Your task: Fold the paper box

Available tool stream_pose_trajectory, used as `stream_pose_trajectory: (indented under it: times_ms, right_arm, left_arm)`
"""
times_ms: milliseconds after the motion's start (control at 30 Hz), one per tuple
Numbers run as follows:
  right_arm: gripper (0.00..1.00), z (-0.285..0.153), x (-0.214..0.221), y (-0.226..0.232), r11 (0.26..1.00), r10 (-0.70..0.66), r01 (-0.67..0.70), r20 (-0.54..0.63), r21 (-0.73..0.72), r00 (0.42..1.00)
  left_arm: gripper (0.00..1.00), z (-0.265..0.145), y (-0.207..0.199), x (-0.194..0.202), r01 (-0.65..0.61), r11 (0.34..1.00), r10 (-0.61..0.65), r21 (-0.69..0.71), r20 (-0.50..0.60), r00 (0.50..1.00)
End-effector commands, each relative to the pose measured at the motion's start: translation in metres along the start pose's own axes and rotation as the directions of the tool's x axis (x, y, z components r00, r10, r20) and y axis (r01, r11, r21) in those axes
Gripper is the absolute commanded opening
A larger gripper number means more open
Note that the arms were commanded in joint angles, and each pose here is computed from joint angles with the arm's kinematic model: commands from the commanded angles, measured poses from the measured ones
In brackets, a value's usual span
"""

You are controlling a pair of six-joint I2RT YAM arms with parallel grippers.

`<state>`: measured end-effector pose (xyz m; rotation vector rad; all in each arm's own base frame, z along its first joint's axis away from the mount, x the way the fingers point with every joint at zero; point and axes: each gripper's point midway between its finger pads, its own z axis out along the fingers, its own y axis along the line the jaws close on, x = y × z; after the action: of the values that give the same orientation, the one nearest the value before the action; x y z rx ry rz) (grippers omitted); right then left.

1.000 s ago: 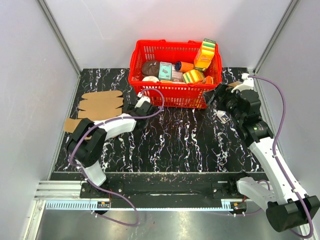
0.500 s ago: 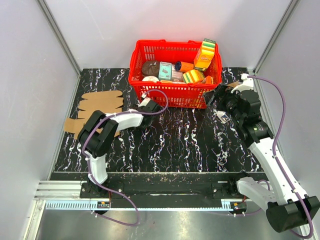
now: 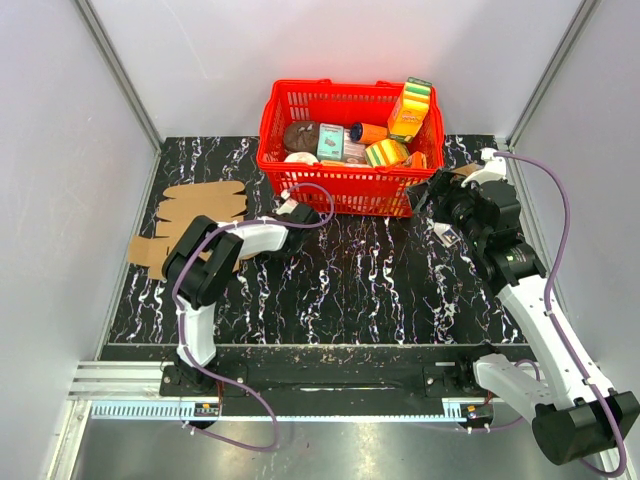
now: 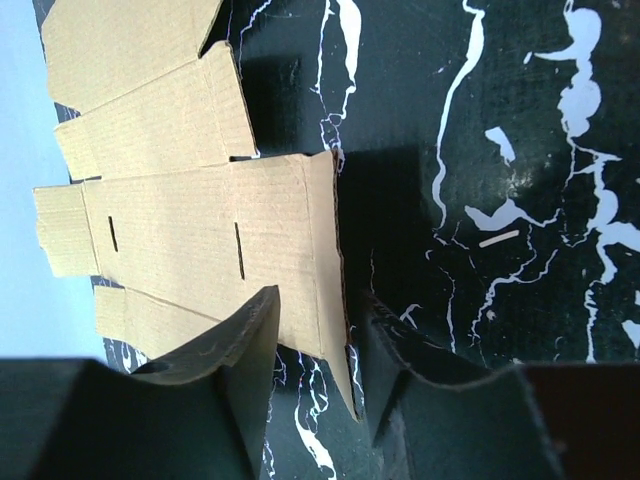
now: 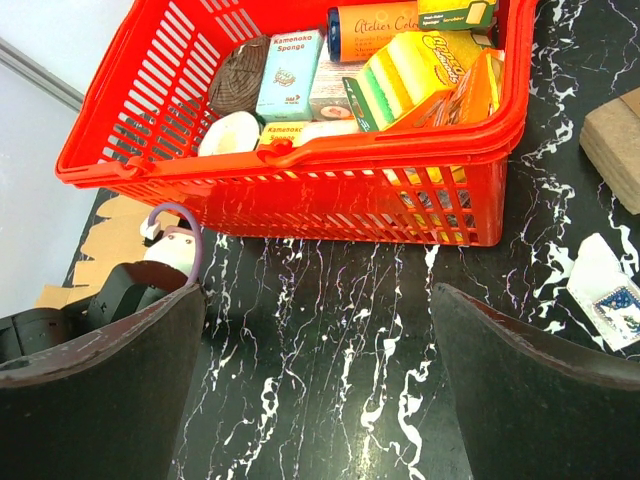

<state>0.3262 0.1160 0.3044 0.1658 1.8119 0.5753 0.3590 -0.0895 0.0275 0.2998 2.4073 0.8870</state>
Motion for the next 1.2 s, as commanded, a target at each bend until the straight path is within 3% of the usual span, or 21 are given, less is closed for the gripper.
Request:
stream_pose_trajectory:
  times_ms: [0, 433, 733, 1167]
  right_arm:
    - [0.99, -0.004, -0.006, 0.008, 0.999, -0.013, 0.013, 0.022, -0.037, 1.0]
    - [0.99, -0.003, -0.008, 0.009, 0.999, -0.005, 0.006, 0.028, -0.039, 1.0]
    - [0.99, -0.011, -0.025, 0.009, 1.0, -0.016, 0.016, 0.065, -0.007, 0.998]
    - [0.99, -0.023, -0.044, 0.01, 0.999, -0.03, 0.027, 0.101, 0.027, 0.994]
  left_arm:
    - [0.38, 0.001, 0.009, -0.013, -0.01, 0.999, 0.011, -0.047, 0.017, 1.0]
    - [0.0, -0.006, 0.016, -0.012, -0.022, 0.998, 0.024, -0.054, 0.029, 0.999]
    - [0.0, -0.063, 0.008, 0.009, -0.088, 0.993, 0.081, 0.085, 0.081, 0.993]
    - [0.0, -0.152, 0.007, 0.062, -0.161, 0.95, 0.149, 0.269, 0.066, 0.987]
